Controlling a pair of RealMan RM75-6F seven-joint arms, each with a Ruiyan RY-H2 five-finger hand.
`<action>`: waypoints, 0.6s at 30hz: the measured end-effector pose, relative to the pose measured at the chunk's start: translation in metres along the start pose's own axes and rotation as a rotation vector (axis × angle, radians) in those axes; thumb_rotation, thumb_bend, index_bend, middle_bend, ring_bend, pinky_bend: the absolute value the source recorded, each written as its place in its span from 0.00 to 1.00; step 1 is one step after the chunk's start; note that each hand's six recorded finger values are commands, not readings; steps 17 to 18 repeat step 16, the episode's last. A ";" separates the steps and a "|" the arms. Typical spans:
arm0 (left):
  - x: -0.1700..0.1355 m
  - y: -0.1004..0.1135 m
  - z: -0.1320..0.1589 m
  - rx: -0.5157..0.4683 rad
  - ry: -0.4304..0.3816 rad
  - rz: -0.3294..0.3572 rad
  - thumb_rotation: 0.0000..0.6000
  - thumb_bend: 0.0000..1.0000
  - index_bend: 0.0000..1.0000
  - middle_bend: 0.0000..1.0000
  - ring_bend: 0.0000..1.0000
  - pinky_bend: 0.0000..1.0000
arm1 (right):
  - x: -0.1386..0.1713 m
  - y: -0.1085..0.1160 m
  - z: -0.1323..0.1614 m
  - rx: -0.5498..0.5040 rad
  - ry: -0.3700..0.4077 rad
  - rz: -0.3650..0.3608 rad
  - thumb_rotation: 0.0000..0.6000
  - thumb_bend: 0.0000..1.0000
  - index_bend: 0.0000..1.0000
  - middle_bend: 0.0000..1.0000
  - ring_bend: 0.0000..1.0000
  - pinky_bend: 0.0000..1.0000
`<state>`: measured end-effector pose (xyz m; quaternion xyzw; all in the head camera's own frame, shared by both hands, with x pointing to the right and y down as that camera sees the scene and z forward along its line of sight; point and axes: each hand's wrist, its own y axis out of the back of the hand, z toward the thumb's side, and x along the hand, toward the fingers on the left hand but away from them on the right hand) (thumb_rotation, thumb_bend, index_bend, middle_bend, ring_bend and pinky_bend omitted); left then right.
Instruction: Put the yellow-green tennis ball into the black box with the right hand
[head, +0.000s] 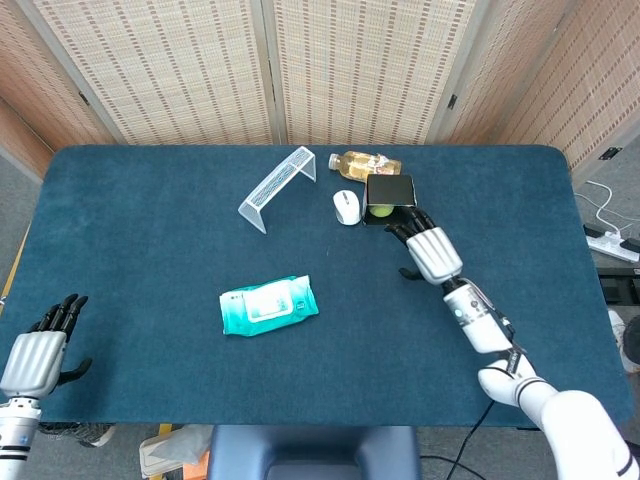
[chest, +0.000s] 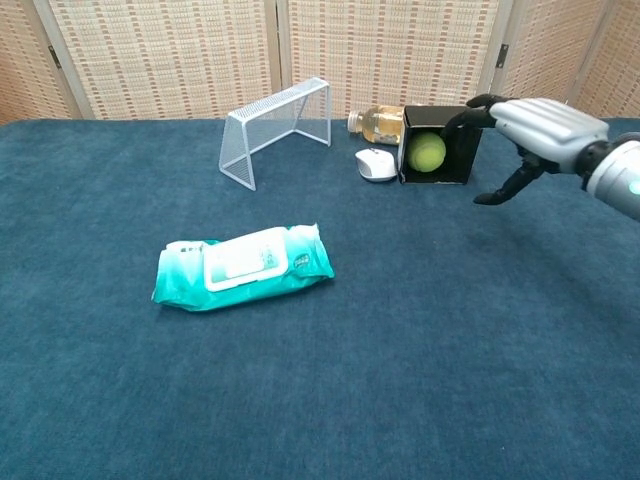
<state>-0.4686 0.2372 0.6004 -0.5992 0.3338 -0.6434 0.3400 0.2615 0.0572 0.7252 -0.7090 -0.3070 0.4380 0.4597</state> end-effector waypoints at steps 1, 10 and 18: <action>0.000 0.000 0.000 0.000 0.000 0.000 1.00 0.27 0.08 0.17 0.15 0.37 | 0.008 0.004 -0.002 0.010 -0.006 -0.015 1.00 0.11 0.28 0.33 0.05 0.12; 0.000 0.000 0.000 0.006 0.009 0.003 1.00 0.27 0.08 0.17 0.15 0.37 | 0.100 0.045 -0.046 0.145 -0.220 -0.022 1.00 0.10 0.22 0.15 0.01 0.10; 0.002 0.000 0.003 0.011 0.004 0.004 1.00 0.27 0.08 0.17 0.15 0.37 | 0.149 0.058 -0.092 0.214 -0.422 0.061 1.00 0.08 0.08 0.04 0.00 0.06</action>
